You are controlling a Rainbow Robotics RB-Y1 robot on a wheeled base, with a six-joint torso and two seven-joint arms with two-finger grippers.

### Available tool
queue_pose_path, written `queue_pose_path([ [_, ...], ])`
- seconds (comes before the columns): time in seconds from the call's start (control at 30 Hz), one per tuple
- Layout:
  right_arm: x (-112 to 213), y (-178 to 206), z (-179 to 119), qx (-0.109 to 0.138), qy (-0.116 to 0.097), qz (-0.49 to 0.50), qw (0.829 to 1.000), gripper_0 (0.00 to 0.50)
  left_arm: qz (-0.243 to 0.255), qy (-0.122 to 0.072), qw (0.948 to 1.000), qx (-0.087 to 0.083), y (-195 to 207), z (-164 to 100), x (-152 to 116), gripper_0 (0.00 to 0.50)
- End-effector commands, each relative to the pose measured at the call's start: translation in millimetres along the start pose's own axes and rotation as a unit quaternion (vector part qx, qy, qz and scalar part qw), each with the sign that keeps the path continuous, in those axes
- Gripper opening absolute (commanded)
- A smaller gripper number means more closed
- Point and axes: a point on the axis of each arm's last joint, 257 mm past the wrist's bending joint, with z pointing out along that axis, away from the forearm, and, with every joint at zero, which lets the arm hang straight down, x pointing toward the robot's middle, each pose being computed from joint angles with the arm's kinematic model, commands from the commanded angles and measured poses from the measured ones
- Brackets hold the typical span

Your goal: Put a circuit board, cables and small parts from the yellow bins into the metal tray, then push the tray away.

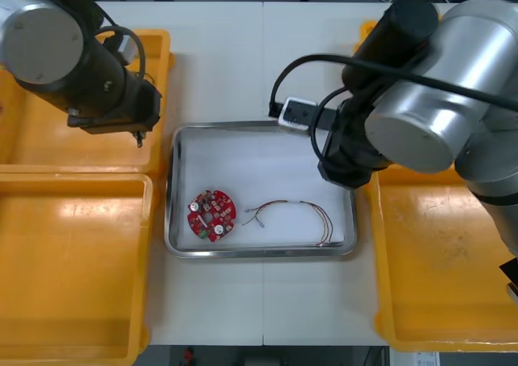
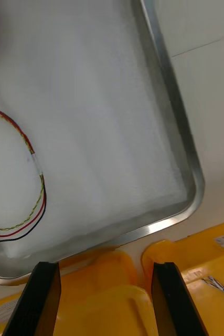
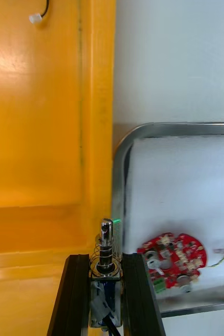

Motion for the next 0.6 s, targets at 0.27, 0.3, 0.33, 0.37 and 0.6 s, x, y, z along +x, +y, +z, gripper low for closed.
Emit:
queue_pose_path([
  [0.27, 6.8, -73.2, -55.7, 0.068, -0.068, 0.086, 0.992, 0.500, 0.055, -0.016, 0.9981, 0.023, -83.4, 20.5, 9.8, 0.003],
  [0.3, 11.8, -82.2, -59.6, 0.079, -0.068, 0.098, 0.990, 0.500, 0.059, -0.016, 0.9979, 0.021, -86.7, 27.2, 12.5, 0.005],
  [0.33, 17.4, -90.7, -62.2, 0.090, -0.065, 0.108, 0.988, 0.500, 0.062, -0.017, 0.9978, 0.018, -88.8, 34.2, 14.0, 0.006],
  [0.37, 20.1, -94.7, -63.5, 0.095, -0.064, 0.114, 0.987, 0.500, 0.063, -0.018, 0.9977, 0.017, -90.2, 36.9, 14.8, 0.003],
  [0.6, 56.0, -137.4, -70.1, 0.149, -0.036, 0.191, 0.970, 0.500, 0.066, -0.022, 0.9975, 0.009, -97.1, 72.8, 18.4, 0.005],
])
